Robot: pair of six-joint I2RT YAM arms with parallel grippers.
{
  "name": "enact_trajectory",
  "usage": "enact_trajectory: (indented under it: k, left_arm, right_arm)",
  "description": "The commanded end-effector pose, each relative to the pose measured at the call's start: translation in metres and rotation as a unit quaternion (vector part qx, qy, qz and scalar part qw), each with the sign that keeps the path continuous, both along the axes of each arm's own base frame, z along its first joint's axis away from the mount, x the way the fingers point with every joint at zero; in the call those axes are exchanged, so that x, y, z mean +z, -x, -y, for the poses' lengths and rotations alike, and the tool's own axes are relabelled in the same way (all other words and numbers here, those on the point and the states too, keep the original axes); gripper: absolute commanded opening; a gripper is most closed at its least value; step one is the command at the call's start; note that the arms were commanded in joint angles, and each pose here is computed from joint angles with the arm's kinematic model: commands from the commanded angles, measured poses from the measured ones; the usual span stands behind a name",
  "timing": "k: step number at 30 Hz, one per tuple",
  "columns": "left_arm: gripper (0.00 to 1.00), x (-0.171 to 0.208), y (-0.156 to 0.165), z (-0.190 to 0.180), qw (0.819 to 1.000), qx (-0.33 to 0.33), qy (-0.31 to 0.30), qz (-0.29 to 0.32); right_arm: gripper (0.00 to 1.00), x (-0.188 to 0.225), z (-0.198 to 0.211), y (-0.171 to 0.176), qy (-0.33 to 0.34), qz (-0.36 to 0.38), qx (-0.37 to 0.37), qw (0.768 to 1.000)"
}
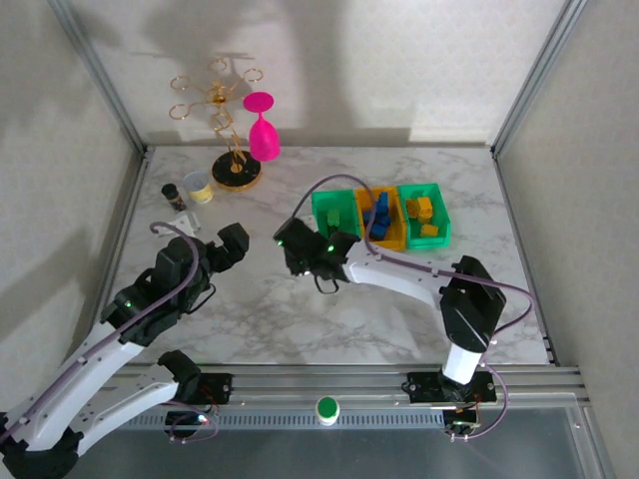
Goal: Sort the legos into containers by color
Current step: Place the lego in the container.
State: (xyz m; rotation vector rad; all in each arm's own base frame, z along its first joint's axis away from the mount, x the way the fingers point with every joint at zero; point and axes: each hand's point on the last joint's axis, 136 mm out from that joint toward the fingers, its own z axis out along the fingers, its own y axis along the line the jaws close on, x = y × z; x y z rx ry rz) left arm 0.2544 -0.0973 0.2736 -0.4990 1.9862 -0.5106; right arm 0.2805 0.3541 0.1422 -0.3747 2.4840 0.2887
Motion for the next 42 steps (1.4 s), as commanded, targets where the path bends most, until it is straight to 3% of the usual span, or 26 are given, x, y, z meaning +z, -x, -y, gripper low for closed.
enact_trajectory:
  k: [1, 9, 28, 42]
  left_arm:
    - [1.0, 0.018, -0.01, 0.014, 0.999, -0.024, 0.013, 0.023]
    - [0.99, 0.008, -0.02, 0.028, 0.999, -0.04, 0.01, 0.013]
    - [1.0, -0.008, -0.016, 0.02, 1.0, -0.027, -0.004, -0.003]
    - [1.0, -0.006, -0.015, 0.017, 1.0, -0.023, 0.001, 0.001]
  right_arm:
    - [0.24, -0.003, 0.034, -0.025, 0.031, 0.013, -0.033, 0.999]
    - [0.23, -0.016, 0.054, -0.084, 0.021, 0.021, -0.091, 0.995]
    - [0.25, -0.063, 0.053, -0.124, 0.028, 0.006, -0.094, 0.995]
    - [0.46, -0.048, 0.051, -0.131, 0.019, 0.025, -0.095, 0.995]
